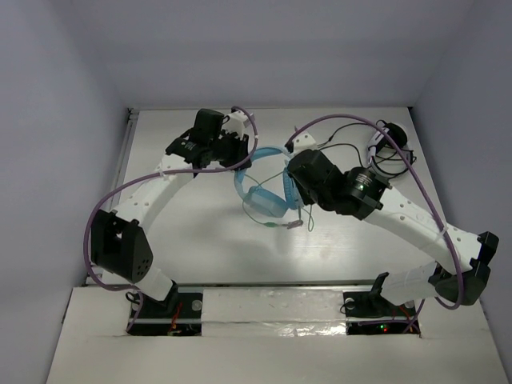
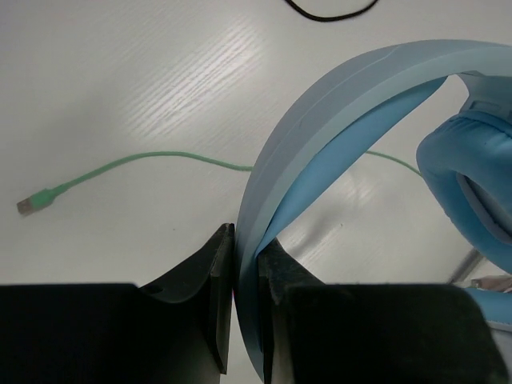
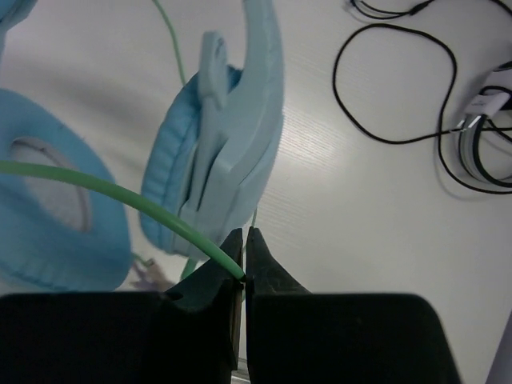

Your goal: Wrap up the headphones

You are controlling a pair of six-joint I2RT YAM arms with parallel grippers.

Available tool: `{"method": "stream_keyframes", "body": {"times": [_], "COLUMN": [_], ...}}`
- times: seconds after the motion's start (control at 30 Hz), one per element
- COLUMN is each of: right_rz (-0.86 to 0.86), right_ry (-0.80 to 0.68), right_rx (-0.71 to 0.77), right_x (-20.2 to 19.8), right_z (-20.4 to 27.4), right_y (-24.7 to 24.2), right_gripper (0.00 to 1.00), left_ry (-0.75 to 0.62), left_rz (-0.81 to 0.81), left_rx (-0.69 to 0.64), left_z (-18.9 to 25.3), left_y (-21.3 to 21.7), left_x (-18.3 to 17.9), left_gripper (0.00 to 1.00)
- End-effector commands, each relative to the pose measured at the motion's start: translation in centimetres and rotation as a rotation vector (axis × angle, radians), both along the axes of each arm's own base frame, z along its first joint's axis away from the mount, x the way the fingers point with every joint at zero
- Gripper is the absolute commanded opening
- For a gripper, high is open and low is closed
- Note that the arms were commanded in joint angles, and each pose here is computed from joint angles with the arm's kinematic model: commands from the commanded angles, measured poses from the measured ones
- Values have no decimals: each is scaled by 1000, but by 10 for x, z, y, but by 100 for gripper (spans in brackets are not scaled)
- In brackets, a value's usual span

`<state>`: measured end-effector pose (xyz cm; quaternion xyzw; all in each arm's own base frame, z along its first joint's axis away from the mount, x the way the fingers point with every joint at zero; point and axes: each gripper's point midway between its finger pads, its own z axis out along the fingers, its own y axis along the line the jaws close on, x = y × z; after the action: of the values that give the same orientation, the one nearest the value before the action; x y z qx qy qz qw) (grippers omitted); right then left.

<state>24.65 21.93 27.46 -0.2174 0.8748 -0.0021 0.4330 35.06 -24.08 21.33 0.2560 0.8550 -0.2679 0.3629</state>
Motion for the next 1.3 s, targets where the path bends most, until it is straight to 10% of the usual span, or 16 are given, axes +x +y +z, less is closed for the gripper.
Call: {"method": "stream_keyframes", "body": {"times": [0.0,1.27], "right_rz": [-137,-272], "right_ry": [-99,-222], "right_rx": [-32,147], "right_x": [15,55], "right_z": [20,8], "right_y": [-27,-34], "right_gripper": [0,0], "left_ry": [-20,-9], "left_rz": [-148,-395], "left_rx": [-106,-531], "left_z": [26,111], "left_y": [-21,-37], "left_x": [-19,-52], "left_gripper": [0,0]}}
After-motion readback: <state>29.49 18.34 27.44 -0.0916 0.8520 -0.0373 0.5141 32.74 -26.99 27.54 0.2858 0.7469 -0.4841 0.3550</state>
